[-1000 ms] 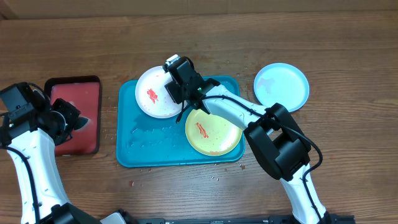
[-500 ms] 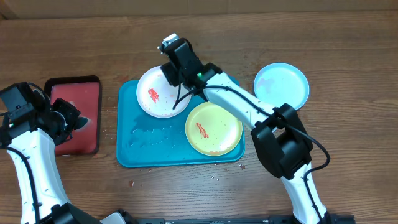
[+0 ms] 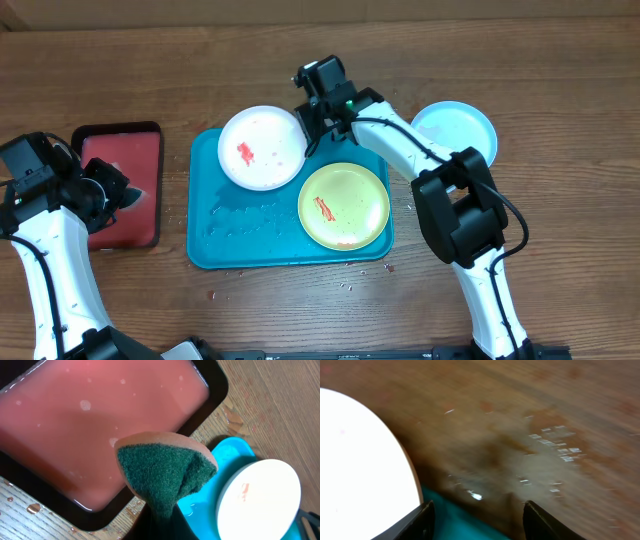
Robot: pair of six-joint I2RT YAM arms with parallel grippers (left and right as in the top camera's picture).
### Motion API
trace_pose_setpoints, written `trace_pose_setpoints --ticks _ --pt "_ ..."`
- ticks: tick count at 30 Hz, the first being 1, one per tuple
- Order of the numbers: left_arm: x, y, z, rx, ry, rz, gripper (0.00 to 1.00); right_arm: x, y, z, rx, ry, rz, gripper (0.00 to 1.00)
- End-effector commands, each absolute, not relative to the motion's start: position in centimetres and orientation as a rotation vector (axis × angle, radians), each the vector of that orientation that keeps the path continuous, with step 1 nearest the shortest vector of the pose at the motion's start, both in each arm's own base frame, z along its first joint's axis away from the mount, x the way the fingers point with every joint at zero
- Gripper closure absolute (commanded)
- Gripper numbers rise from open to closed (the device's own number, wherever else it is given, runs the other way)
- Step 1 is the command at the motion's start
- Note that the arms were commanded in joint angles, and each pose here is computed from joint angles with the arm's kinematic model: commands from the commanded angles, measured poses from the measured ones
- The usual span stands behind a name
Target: Clean dirty plates on tray and stack at the side
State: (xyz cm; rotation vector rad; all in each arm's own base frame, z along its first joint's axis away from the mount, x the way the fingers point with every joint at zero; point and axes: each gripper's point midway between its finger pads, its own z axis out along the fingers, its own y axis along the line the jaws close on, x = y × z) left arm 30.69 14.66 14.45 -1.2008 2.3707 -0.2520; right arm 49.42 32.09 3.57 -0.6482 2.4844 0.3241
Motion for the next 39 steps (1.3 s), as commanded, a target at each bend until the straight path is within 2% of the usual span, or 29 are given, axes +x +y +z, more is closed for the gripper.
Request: trace_pose_setpoints --ticks 1,7,16,24,39 --pt "31.1 14.3 14.6 -1.158 2.379 -0.272 0.96 48.1 34.6 4.1 -0.709 2.461 0.379 0.41" --pt "31.1 14.3 14.6 -1.158 2.379 -0.272 0.96 47.8 34.7 4.3 -0.705 2.469 0.382 0.41" --pt "31.2 14.3 14.6 -1.156 2.376 -0.271 0.96 46.8 36.1 8.6 -0.701 2.424 0.532 0.42" --pt "31.2 14.3 14.6 -1.156 2.377 -0.272 0.96 44.2 37.1 3.7 -0.785 2.536 0.577 0.45" --pt "31.2 14.3 14.6 -1.156 2.377 -0.272 0.96 43.3 39.2 0.4 -0.841 2.533 0.572 0.51"
